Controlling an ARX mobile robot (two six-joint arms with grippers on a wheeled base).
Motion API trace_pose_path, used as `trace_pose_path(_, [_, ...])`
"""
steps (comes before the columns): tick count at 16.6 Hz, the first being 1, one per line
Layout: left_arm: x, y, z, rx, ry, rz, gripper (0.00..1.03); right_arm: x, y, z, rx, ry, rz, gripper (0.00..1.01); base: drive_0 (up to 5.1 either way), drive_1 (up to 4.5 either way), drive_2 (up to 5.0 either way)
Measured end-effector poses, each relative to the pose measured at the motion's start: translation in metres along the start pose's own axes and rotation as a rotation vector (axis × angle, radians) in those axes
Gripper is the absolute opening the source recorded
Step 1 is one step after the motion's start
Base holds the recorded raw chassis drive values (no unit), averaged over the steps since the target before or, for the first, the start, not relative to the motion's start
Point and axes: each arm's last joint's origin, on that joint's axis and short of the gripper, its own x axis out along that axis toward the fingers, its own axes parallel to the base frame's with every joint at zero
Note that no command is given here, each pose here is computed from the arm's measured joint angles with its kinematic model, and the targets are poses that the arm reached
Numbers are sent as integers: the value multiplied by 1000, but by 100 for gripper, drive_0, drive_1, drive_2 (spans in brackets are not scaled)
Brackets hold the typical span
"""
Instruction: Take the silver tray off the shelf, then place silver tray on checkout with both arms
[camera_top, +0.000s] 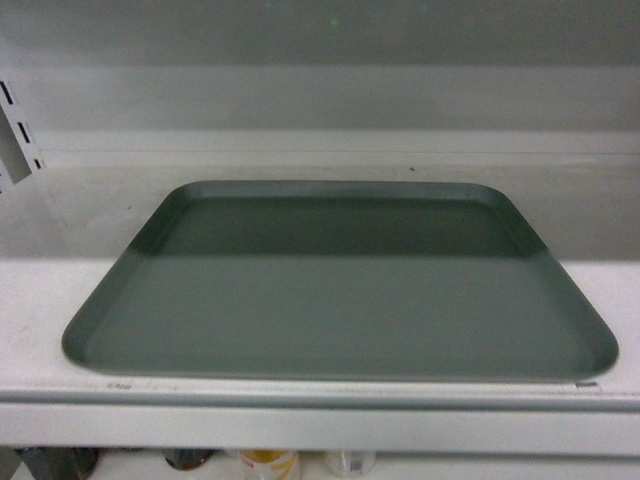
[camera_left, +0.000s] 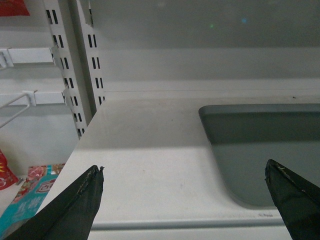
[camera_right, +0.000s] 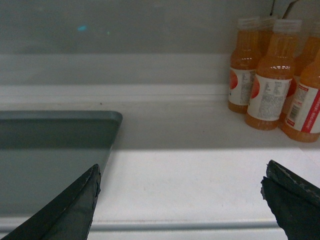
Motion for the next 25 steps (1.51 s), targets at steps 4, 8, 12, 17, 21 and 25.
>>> trace_pose_path(4, [0, 0, 0, 0, -3, 0, 98, 0, 0, 0, 0, -1, 0, 98, 16, 449, -417])
trace_pose_path(8, [0, 0, 1, 0, -6, 1, 98, 0, 0, 0, 0, -4, 0, 98, 16, 449, -417])
trace_pose_path(12, [0, 0, 1, 0, -6, 1, 98, 0, 0, 0, 0, -4, 1, 98, 16, 449, -417])
trace_pose_path(17, [0, 0, 1, 0, -6, 1, 98, 0, 0, 0, 0, -4, 0, 98, 3, 90, -83])
trace_pose_path(21, [0, 0, 1, 0, -6, 1, 98, 0, 0, 0, 0, -4, 0, 98, 0, 0, 0])
trace_pose_path(25, [3, -6, 4, -32, 178, 70, 98, 8, -1, -6, 87, 139, -12, 98, 0, 0, 0])
